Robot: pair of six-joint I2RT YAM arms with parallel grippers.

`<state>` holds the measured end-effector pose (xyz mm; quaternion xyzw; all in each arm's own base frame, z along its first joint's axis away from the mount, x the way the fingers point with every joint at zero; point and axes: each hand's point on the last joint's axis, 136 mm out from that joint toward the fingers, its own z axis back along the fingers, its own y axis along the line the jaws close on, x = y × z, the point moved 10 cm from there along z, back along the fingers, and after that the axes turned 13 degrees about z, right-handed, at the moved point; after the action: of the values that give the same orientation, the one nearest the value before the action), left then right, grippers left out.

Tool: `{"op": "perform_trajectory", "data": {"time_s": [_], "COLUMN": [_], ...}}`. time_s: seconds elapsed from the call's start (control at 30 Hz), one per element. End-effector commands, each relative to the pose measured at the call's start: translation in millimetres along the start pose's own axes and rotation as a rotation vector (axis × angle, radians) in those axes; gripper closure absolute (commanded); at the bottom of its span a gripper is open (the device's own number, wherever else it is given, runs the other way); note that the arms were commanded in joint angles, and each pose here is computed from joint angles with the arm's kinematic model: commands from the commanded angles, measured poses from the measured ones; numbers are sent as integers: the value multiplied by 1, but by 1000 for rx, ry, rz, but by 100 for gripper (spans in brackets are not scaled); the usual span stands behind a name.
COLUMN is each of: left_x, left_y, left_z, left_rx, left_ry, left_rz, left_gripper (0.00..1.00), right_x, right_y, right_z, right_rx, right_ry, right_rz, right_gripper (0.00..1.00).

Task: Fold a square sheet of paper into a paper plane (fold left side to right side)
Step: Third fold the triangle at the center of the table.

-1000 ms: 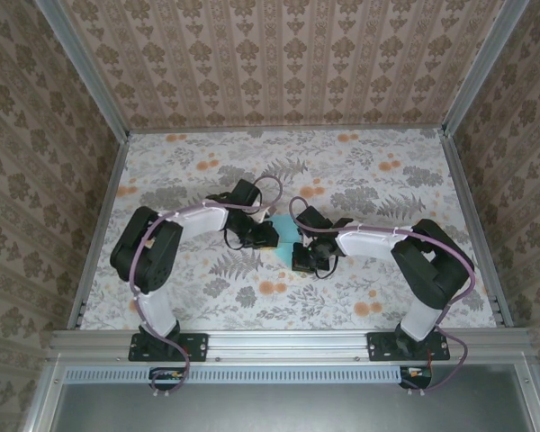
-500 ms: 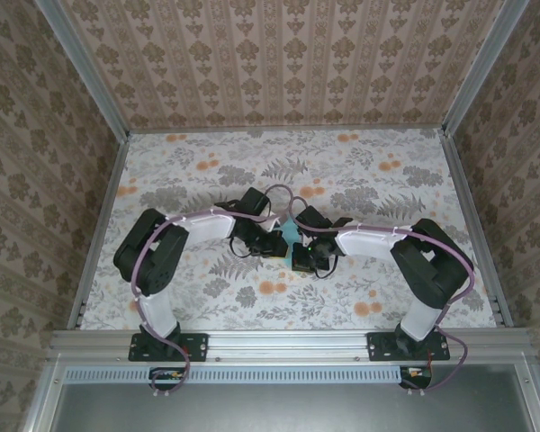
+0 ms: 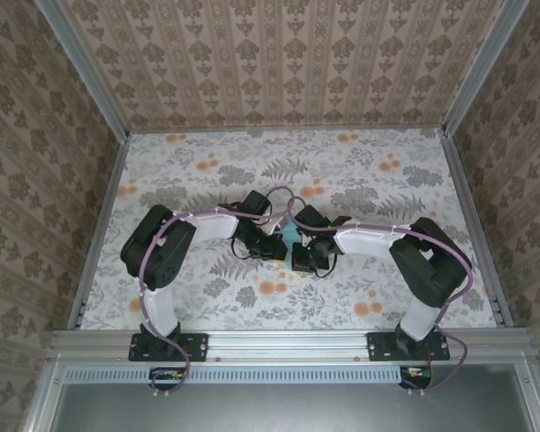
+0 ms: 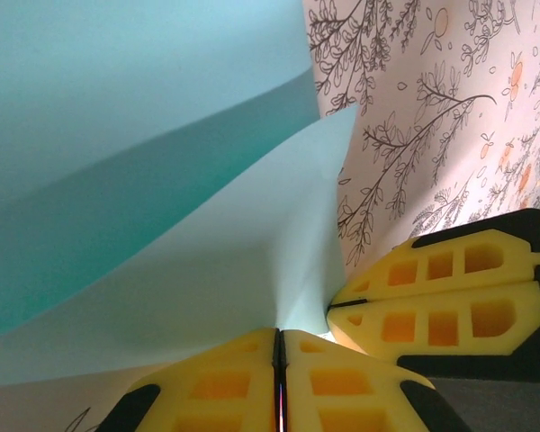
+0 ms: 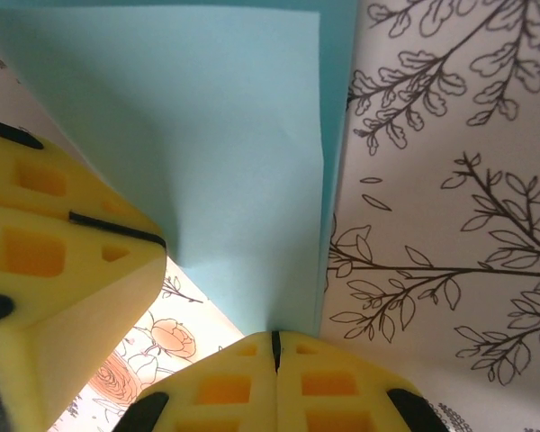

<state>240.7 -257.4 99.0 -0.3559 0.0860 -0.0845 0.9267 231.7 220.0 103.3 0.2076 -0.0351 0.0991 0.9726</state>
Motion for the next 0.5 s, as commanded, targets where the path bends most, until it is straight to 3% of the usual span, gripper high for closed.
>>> {"op": "perform_trajectory", "data": {"time_s": [0.0,0.47], "left_x": [4,9], "left_y": [1,8], "left_z": [-3,-7], "left_rx": [24,101], "left_ry": [4,-21], "left_rz": [-25,-12], "left_gripper": [90,90], "right_x": [-29,-31], "right_y": [-26,-26], "right_z": [-22,-23], "right_rx": [-164,-183], "right_ry": [168,187], "right_rz": [-38,-24], "right_gripper": [100,100]}}
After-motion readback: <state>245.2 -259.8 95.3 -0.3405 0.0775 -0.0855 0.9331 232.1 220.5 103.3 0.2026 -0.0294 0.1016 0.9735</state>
